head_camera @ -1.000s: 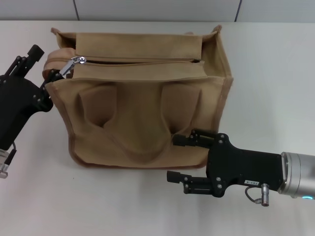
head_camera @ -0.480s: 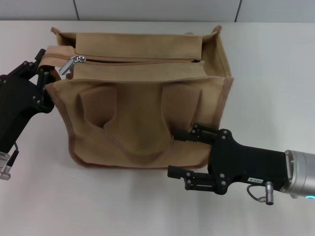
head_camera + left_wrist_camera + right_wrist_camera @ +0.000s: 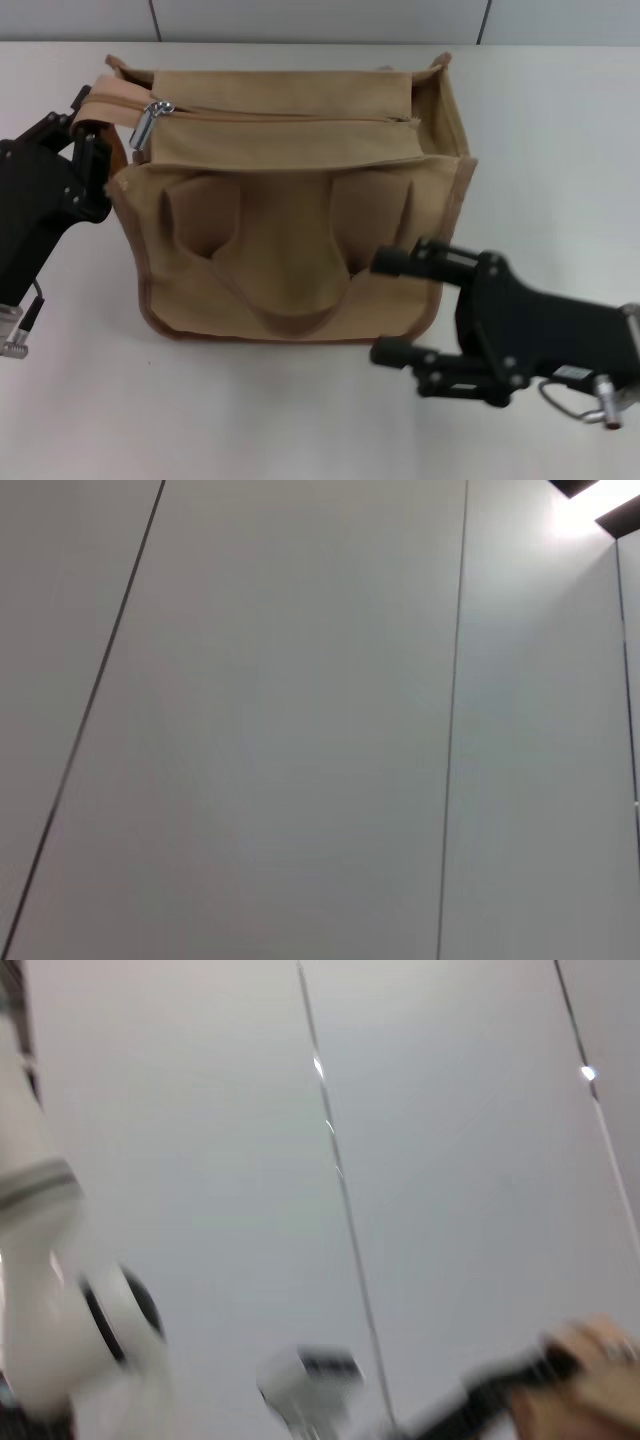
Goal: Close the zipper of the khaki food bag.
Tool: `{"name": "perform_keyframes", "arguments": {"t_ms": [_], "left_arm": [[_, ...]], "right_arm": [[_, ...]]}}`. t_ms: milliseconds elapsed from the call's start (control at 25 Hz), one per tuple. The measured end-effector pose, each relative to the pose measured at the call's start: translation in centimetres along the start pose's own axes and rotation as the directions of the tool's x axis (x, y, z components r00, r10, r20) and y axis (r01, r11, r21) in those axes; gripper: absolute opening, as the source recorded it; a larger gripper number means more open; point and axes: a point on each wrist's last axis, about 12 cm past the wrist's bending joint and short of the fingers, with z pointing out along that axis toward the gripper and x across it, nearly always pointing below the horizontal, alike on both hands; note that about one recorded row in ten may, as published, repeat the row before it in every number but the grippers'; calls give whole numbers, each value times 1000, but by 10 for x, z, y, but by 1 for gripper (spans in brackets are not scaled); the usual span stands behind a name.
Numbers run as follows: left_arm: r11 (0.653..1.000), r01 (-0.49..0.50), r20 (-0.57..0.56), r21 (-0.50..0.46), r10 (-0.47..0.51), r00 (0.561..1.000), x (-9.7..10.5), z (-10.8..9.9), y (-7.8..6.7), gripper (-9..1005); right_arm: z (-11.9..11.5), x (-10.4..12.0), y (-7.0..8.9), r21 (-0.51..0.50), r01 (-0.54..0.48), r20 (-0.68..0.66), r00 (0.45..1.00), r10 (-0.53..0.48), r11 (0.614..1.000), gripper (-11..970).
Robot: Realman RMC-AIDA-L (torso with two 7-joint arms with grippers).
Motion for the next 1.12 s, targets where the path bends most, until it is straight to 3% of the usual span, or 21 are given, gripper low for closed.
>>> {"name": "perform_keyframes", "arguments": {"t_ms": [80, 120, 160, 200, 240, 280, 320, 480, 680, 1120], "left_arm": [[999, 20, 29, 26, -20, 999, 0, 7, -6, 28], [999, 20, 29, 26, -20, 999, 0, 7, -6, 28], [999, 24, 35, 35, -25, 999, 0, 10, -7, 28], [999, 24, 35, 35, -25, 999, 0, 10, -7, 28], [998, 32, 41, 55, -35, 999, 1, 14, -9, 28], [994, 45, 43, 103, -49, 998, 2, 22, -14, 28], [991, 48, 40, 122, -54, 998, 2, 25, -15, 28], [982, 57, 21, 180, -61, 998, 5, 34, -19, 28], [983, 58, 24, 172, -63, 998, 5, 35, -19, 28], [985, 48, 36, 164, -54, 998, 3, 39, -14, 28]], "right_arm": [[6, -17, -10, -13, -103, 92, 990, 103, 995, 757], [6, -17, -10, -13, -103, 92, 990, 103, 995, 757], [14, -26, -24, -12, -205, 92, 974, 206, 979, 757], [14, -26, -24, -12, -205, 92, 974, 206, 979, 757], [19, -28, -32, -2, -249, 77, 966, 248, 969, 757], [32, -35, -51, 35, -339, 40, 941, 337, 940, 757], [32, -35, -51, 35, -339, 40, 941, 337, 940, 757], [60, -42, -81, 120, -382, -36, 921, 388, 916, 757], [77, -43, -86, 111, -387, -99, 912, 398, 915, 757], [86, -45, -88, 97, -362, -143, 917, 373, 927, 757]]}}
